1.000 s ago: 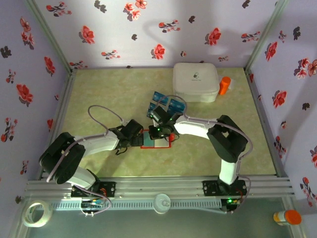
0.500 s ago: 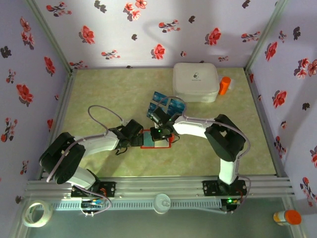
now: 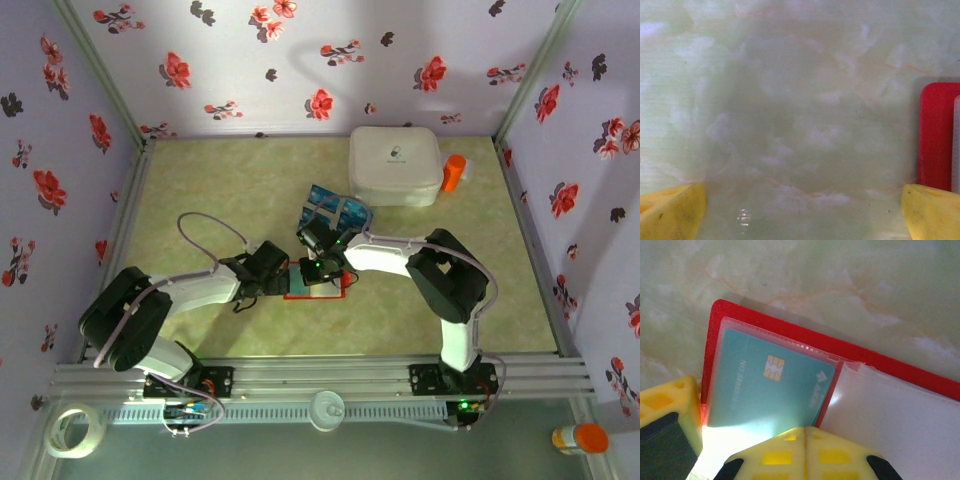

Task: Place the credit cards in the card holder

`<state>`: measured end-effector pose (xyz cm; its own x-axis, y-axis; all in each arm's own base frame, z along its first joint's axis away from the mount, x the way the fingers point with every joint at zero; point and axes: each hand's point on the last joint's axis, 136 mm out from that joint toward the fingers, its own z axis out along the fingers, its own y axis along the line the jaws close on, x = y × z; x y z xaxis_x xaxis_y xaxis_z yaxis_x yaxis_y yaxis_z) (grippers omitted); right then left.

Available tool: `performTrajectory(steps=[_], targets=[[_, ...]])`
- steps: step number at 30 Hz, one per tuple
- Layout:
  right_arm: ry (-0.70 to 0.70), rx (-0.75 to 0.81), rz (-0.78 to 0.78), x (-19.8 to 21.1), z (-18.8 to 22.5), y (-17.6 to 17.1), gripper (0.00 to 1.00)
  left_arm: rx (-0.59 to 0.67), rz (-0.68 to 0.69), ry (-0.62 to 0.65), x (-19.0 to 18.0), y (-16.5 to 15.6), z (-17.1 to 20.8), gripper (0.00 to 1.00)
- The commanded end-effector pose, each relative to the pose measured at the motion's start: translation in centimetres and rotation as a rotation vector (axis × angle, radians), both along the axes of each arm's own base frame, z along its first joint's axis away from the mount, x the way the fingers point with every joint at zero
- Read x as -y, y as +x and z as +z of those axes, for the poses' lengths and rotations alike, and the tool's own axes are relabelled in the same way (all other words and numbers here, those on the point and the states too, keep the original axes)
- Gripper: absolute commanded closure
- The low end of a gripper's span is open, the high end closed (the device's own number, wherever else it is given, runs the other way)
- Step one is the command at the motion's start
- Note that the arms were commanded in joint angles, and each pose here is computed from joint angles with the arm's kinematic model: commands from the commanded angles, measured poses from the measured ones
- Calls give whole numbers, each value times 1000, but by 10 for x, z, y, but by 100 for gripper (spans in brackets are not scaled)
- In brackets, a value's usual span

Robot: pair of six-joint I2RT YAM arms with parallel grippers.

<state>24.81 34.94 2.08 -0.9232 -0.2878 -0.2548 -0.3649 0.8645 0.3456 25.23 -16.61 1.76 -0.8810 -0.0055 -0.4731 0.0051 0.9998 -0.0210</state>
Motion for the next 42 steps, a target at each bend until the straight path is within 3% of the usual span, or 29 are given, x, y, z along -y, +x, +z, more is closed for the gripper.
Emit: performTrajectory(steps=[1, 10, 24, 35, 42], targets=[[-52, -44, 30, 3, -18, -13, 92, -21, 32, 8, -14, -2, -5, 0], [-23, -38, -9, 3, -10, -13, 91, 36, 134, -92, -39, 10, 27, 0], [48, -44, -36, -13, -4, -19, 91, 45, 135, -151, -35, 13, 39, 0], [31, 78, -69, 15, 41, -1, 86, 28, 89, -225, -14, 17, 51, 0], [22, 81, -108, 46, 40, 9, 85, 68, 46, -288, 15, 18, 76, 0]])
